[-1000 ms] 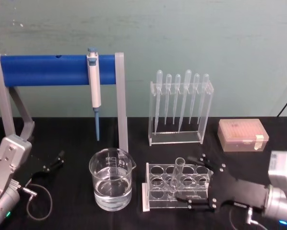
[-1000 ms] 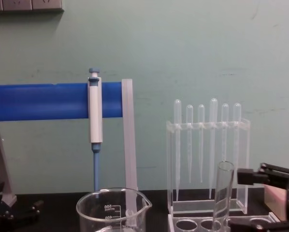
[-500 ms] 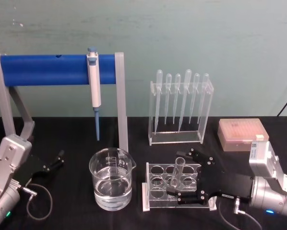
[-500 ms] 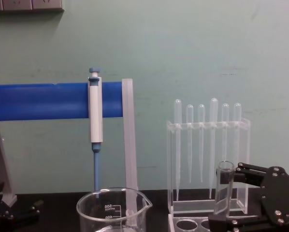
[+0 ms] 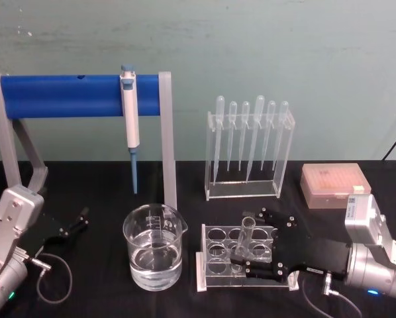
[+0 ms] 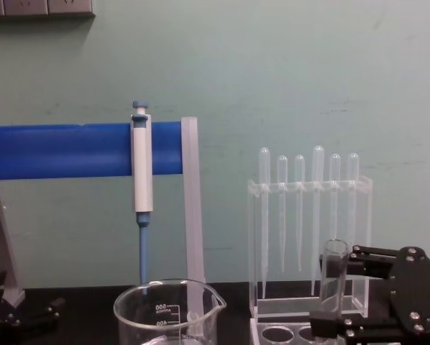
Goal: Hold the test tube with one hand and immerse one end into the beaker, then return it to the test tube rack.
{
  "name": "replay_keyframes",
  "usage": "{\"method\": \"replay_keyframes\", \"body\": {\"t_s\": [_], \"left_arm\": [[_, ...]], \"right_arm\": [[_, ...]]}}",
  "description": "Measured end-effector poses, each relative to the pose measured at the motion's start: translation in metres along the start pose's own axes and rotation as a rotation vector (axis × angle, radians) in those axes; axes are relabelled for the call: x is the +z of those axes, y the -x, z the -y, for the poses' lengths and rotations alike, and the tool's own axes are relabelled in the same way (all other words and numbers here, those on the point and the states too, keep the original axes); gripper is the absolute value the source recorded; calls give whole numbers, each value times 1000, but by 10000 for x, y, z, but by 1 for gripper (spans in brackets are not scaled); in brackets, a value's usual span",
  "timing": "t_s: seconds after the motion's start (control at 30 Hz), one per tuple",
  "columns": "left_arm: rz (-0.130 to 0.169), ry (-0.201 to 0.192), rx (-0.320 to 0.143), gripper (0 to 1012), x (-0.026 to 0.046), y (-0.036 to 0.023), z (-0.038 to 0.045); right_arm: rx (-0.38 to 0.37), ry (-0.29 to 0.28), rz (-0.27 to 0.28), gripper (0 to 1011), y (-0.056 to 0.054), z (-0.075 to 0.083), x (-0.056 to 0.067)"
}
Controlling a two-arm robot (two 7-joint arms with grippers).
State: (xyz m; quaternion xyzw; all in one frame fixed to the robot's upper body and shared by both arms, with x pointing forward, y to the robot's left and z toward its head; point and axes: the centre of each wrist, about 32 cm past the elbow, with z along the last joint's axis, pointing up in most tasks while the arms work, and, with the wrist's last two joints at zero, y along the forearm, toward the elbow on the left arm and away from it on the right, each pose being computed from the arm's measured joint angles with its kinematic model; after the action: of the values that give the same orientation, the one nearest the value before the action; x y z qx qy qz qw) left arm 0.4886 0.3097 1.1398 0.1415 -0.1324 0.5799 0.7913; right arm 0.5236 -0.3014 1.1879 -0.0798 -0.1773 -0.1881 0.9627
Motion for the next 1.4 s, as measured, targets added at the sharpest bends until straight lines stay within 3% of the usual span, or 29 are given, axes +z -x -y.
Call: {"method": "replay_keyframes", "body": {"t_s": [0.23,0.37,0.63,1.0,1.4], "left_arm": [[0,0,0,1000,0,0,0],[0,0,0,1000,0,0,0],[0,0,0,1000,0,0,0],[0,0,0,1000,0,0,0],[0,0,0,1000,0,0,0]], "right_arm": [[-1,-1,0,656,0,2,1],[-2,-2,1,491,0,4,2],[-2,-2,1,252,0,5,2],[-23,-2,-1,224,-19,33,32],[-66,-16,-24,224,-152,88,270]]}}
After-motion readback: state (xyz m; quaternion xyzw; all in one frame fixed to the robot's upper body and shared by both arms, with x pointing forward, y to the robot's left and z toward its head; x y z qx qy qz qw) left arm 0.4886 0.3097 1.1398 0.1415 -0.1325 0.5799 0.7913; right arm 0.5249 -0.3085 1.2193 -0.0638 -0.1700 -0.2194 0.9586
